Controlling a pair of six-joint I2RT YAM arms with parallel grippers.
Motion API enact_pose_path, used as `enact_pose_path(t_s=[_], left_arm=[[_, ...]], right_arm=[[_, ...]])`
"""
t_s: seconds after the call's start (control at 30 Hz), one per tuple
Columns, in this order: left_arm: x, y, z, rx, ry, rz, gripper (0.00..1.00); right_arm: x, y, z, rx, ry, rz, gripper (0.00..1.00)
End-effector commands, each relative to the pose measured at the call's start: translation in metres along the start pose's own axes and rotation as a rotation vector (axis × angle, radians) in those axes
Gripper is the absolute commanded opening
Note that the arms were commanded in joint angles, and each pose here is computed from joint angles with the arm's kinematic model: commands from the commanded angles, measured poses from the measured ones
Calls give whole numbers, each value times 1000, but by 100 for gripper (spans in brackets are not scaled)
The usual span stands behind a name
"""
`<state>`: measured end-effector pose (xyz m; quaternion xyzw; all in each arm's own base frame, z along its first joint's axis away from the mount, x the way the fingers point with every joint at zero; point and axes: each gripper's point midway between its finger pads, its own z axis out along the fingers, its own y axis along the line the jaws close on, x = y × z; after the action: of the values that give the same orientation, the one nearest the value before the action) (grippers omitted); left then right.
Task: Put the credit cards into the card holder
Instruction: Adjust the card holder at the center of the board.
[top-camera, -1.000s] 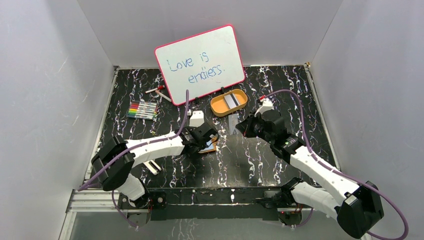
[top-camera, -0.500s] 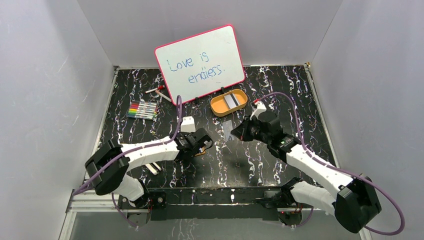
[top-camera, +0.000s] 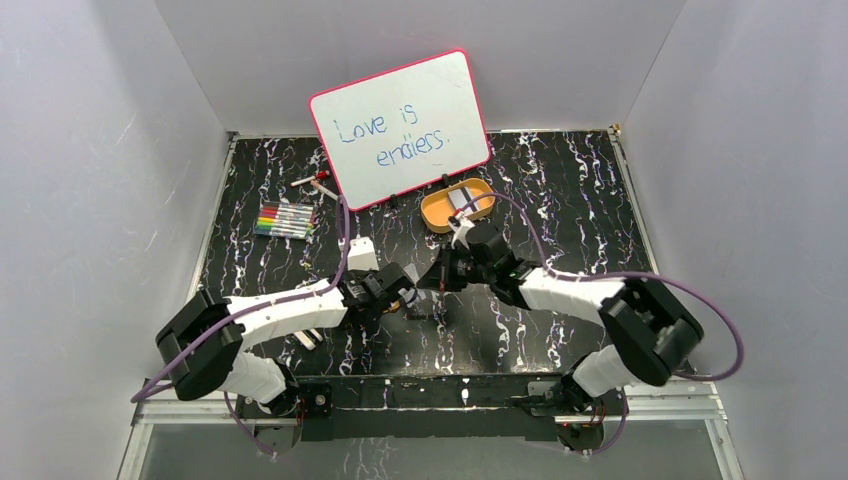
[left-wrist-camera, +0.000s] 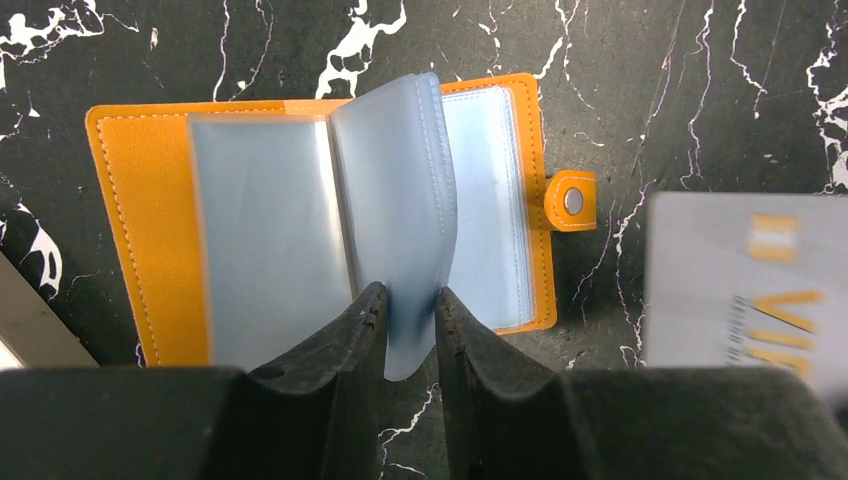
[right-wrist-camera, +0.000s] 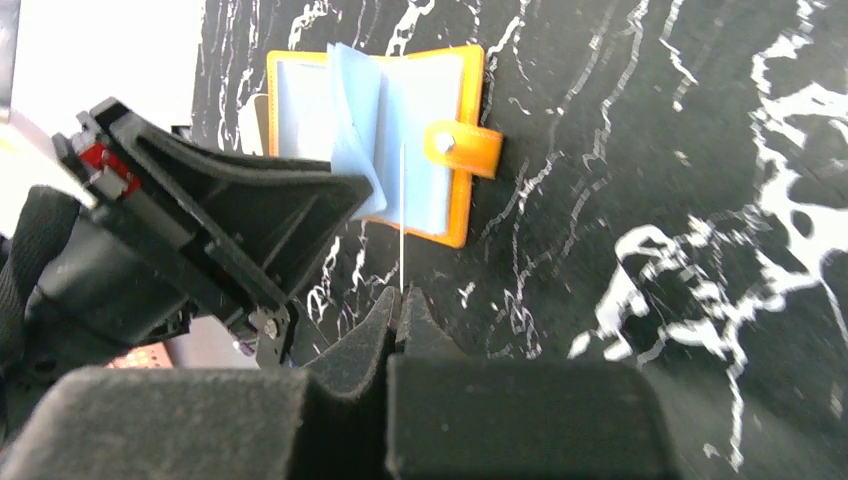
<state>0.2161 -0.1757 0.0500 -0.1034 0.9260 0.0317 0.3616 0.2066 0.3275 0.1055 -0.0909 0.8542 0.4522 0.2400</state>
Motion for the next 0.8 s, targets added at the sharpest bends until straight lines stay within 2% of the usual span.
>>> enact_pose_path(t_s=[0.0,0.5,0.77], left_arm=[[-13,11,-4,-26,-64,-33,22],[-15,13,-6,-18,-75,-38,22],[-21,19,-12,-19,-96,-45,21]], right_arm=[[-29,52,21,-181,-37,-15,0],[-3,25,84,-150,93,87,0],[6,17,99,-126,124,86,0]])
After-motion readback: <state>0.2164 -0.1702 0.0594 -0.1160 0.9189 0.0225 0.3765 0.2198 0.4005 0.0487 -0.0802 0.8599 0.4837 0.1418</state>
